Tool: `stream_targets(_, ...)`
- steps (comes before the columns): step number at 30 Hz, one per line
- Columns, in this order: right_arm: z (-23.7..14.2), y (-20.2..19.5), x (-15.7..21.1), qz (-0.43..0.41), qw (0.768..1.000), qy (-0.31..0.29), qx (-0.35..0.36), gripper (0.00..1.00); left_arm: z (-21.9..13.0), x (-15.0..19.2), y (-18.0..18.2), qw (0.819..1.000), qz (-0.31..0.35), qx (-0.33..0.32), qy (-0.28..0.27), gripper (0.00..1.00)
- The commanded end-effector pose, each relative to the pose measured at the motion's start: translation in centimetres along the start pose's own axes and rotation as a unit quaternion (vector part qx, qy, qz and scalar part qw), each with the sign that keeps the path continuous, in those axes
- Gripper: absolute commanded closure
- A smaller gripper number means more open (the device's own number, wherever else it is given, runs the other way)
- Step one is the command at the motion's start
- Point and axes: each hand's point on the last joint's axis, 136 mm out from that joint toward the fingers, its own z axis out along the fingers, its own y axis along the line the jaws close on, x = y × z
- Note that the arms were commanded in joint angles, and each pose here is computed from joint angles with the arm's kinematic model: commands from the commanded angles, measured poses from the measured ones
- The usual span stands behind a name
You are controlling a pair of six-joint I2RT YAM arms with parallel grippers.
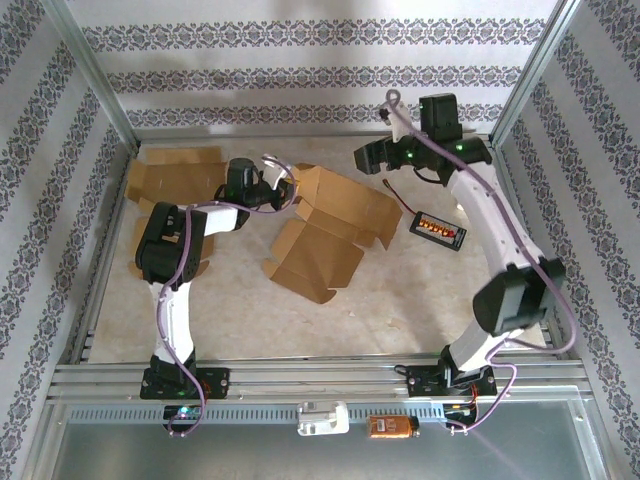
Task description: Fold the paper box
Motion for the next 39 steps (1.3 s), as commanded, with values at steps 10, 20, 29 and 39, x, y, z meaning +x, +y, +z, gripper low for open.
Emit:
stream_targets(10, 7.9, -2.2, 5.8, 0.191, 0.966, 0.118, -0.131, 0.29, 1.0, -2.5, -1.2, 0.996, 0.052, 0.049, -0.054, 1.00)
stream_targets(20, 9.7, -2.2, 9.3, 0.193, 0.961, 0.162, -0.115, 0.40, 1.1, -3.2, -1.6, 0.996, 0.054, 0.050, -0.059, 1.00)
stream_targets(29, 10.6, -2.7, 10.2, 0.174, 0.967, 0.176, -0.068, 0.46, 1.3, -2.7, -3.4, 0.995, 0.100, 0.016, -0.001, 1.00)
stream_targets(39, 11.0, -2.6, 11.1, 0.142, 0.973, 0.181, -0.025, 0.49, 1.1, -3.6, -6.1, 0.992, 0.119, -0.039, 0.009, 1.00)
